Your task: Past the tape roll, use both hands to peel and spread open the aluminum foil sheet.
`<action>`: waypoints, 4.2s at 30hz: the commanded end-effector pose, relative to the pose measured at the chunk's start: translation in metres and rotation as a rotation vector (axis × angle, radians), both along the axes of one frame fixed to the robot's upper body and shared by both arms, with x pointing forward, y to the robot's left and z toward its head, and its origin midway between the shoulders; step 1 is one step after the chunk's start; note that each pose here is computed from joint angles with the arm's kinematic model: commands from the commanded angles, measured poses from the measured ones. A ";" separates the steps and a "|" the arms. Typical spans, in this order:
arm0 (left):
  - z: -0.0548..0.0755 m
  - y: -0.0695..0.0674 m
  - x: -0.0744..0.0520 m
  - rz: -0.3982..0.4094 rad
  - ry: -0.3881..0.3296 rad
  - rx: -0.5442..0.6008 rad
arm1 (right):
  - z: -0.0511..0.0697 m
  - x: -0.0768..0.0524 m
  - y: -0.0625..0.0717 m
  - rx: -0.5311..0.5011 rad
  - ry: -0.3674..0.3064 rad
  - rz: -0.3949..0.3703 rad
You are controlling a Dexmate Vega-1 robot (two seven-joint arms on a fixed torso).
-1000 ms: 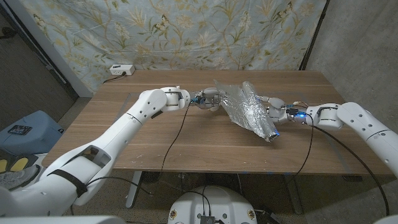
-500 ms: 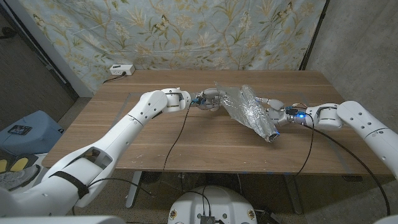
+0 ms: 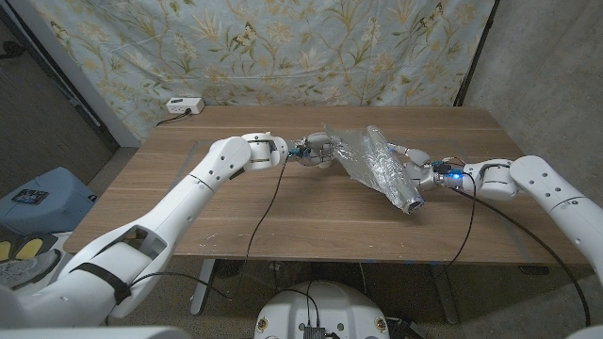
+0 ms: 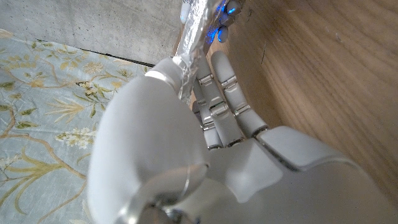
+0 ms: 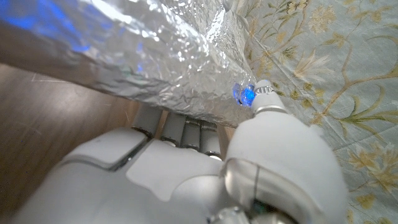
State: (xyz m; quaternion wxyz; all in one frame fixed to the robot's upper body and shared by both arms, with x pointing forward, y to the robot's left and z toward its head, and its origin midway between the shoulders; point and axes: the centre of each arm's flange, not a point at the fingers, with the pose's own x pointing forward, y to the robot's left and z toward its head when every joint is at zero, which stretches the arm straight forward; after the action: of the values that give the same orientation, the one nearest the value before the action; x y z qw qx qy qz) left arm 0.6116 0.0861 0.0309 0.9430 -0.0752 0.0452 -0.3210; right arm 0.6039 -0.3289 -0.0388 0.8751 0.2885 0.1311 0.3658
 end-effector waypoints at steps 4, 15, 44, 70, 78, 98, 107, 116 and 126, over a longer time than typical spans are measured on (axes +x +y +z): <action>-0.003 0.007 -0.007 0.013 0.011 -0.006 | -0.003 -0.002 0.001 0.030 -0.007 0.016; -0.007 0.011 -0.010 0.026 0.023 -0.018 | -0.006 -0.005 -0.001 0.027 0.007 0.015; -0.008 0.016 -0.014 0.026 0.029 -0.033 | -0.001 -0.008 -0.014 0.000 0.021 -0.009; -0.010 0.027 -0.017 0.028 0.033 -0.036 | 0.005 -0.005 -0.025 0.021 -0.008 -0.058; -0.011 0.030 -0.019 0.034 0.033 -0.039 | 0.004 -0.004 -0.025 0.015 -0.005 -0.059; -0.011 0.034 -0.022 0.028 0.026 -0.028 | 0.007 -0.004 -0.031 0.027 -0.039 -0.070; -0.005 0.035 -0.024 0.024 0.013 -0.009 | 0.010 -0.002 -0.032 0.043 -0.067 -0.075; 0.003 0.035 -0.027 0.014 -0.001 0.003 | 0.013 -0.004 -0.035 0.071 -0.094 -0.078; 0.004 0.040 -0.028 0.011 -0.003 0.003 | 0.014 -0.003 -0.035 0.088 -0.110 -0.090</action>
State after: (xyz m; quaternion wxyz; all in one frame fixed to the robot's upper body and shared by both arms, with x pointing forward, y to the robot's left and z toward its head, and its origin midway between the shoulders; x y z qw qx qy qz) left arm 0.5850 0.1223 0.0313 0.9456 -0.0755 0.0457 -0.3133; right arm 0.6007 -0.3641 -0.0272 0.8844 0.3065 0.0677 0.3454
